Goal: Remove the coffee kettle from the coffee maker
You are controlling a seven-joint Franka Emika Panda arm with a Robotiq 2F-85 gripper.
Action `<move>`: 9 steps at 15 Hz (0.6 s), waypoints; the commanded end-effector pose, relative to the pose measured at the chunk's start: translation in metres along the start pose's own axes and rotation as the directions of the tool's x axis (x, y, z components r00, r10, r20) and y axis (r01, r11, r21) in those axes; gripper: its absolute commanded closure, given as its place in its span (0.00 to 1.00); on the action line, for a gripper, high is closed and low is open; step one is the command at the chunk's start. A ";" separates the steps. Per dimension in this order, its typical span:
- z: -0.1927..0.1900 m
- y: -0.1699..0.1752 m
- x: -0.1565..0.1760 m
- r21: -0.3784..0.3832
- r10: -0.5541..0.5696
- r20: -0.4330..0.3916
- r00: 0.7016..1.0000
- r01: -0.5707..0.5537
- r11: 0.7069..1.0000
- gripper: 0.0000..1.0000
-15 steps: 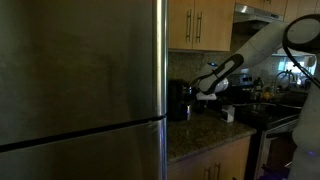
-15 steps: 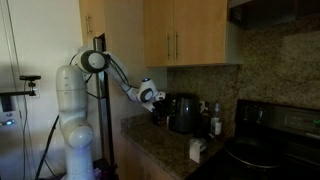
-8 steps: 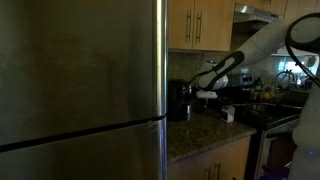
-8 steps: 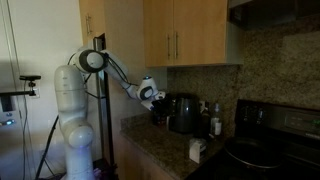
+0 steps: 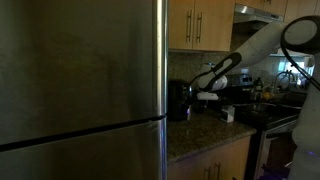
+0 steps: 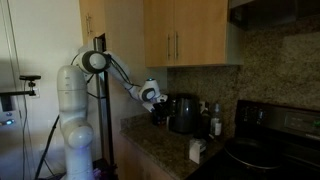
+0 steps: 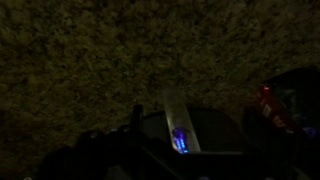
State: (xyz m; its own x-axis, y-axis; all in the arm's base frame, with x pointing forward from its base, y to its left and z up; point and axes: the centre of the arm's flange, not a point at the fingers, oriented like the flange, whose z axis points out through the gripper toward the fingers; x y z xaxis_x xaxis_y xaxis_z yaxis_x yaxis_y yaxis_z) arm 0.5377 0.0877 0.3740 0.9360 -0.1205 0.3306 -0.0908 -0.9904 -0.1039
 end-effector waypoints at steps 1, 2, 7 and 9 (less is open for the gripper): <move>0.074 0.042 0.037 0.098 0.036 -0.056 0.998 -0.031 0.995 0.00; -0.022 0.053 -0.003 0.083 0.031 -0.166 0.986 -0.017 0.996 0.00; -0.091 0.053 -0.027 0.111 -0.095 -0.370 0.924 0.146 0.983 0.00; -0.119 0.048 -0.038 0.139 -0.100 -0.377 0.921 0.163 0.977 0.00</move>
State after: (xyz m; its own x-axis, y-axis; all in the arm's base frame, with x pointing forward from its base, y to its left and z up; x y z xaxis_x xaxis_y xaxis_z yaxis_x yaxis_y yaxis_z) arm 0.5093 0.0504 0.4425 0.7610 -0.0672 0.6453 0.0535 -0.9848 -0.1655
